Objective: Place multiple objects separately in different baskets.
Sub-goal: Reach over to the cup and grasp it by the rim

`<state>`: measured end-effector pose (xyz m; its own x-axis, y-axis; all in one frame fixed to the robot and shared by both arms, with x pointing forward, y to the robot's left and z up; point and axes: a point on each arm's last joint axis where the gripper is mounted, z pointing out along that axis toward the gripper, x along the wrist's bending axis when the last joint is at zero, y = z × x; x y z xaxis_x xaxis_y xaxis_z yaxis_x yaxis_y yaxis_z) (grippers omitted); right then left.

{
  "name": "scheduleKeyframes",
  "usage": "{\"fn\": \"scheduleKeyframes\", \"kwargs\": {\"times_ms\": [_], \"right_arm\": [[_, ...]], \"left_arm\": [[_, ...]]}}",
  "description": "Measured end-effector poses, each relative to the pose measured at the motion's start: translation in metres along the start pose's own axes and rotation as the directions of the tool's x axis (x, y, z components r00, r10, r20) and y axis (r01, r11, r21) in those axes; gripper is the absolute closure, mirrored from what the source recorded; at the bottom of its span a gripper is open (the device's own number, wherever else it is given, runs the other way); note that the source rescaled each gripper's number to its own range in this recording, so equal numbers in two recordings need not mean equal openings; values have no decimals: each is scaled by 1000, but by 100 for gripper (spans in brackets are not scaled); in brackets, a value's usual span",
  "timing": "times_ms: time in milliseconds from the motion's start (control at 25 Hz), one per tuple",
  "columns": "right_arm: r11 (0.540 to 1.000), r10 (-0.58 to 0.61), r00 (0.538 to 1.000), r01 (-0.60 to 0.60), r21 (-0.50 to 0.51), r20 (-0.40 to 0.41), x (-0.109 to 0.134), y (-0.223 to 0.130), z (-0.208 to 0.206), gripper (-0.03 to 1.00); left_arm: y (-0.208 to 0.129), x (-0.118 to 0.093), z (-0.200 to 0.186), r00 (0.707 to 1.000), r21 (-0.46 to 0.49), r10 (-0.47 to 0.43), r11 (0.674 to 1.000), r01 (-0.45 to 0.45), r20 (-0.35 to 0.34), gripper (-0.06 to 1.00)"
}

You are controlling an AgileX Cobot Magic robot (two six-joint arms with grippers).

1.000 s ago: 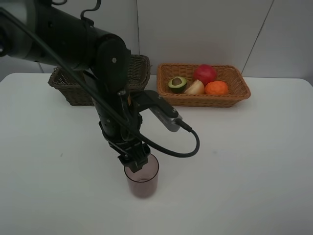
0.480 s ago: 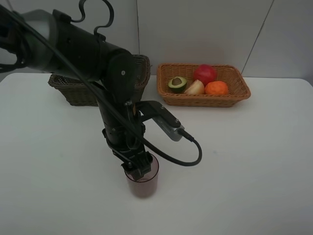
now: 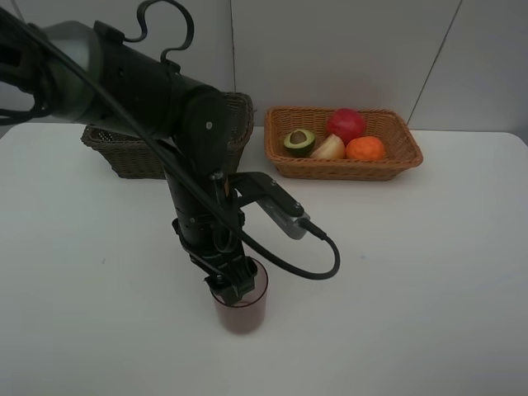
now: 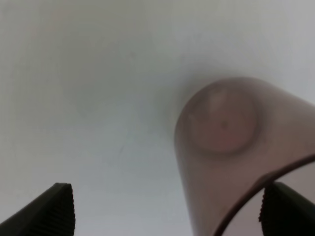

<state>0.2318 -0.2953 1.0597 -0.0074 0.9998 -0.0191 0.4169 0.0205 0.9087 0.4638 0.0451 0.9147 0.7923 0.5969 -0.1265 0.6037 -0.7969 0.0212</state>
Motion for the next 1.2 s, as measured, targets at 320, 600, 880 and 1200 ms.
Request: {"fn": "scheduleKeyframes", "kwargs": {"times_ms": [320,600,880,1200], "right_arm": [[1000,0,1000,0,0,0,0,0,0,4],[1000,0,1000,0,0,0,0,0,0,4],[1000,0,1000,0,0,0,0,0,0,4],[1000,0,1000,0,0,0,0,0,0,4]], "left_arm": [[0,0,0,1000,0,-26,1000,26,1,1],[0,-1,0,1000,-1,-30,1000,30,6,67],[0,-1,0,999,-3,-35,999,35,12,94],[0,-2,0,999,-4,-40,999,40,17,94]]}}
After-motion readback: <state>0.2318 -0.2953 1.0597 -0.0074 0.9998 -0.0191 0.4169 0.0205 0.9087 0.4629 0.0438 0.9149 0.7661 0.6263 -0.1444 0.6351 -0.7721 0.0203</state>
